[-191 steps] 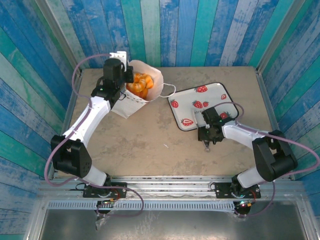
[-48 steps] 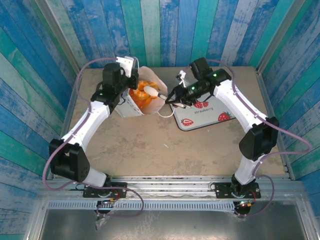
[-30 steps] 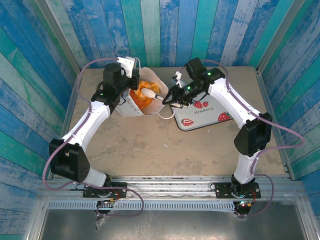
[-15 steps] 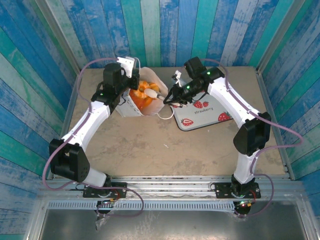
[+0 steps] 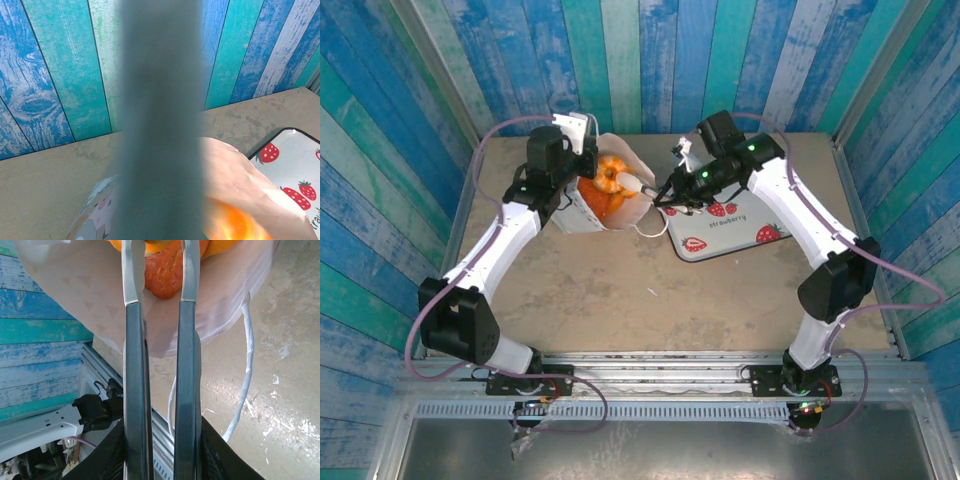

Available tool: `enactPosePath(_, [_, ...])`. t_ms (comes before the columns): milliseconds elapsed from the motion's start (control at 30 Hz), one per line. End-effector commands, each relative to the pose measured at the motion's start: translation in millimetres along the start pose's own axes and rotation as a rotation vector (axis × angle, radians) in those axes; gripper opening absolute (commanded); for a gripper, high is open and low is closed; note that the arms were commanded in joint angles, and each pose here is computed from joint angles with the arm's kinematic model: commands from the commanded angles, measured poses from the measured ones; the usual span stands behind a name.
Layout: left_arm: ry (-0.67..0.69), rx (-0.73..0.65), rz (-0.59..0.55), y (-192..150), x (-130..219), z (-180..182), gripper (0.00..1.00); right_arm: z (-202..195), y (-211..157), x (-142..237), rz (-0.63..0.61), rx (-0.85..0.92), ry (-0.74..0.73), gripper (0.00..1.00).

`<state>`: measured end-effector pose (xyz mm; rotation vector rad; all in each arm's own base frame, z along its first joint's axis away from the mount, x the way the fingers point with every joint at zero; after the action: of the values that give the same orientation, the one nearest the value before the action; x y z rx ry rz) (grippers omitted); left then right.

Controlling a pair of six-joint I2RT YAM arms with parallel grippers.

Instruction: Take the fake bread out of the paper bag

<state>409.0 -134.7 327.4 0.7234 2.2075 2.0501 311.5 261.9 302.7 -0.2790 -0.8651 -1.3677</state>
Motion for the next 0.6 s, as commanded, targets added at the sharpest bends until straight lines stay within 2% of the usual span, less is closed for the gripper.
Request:
enactPosePath(0, [0.014, 0.008, -0.106, 27, 8, -1, 0.01, 13, -10, 20, -0.021, 0.046, -0.017, 0.14])
enactPosePath(333, [0.019, 0.019, -0.107, 31, 3, -1, 0.01, 29, -32, 62, -0.069, 0.105, -0.084, 0.12])
enactPosePath(567, [0.010, 0.024, -0.105, 31, 0, -1, 0.01, 33, -38, 102, -0.180, 0.110, -0.122, 0.12])
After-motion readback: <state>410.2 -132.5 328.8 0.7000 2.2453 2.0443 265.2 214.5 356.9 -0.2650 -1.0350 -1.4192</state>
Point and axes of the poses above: each hand's point on the last joint's axis, 136 mm out from that joint toward the fingers, its own x axis back along the fingers, its own z axis along the line the jaws close on, y = z × x, the point moved 5 cm from there along x, back along the fingers, and after that the axes turned 5 degrees about x, right-handed, at the moved point
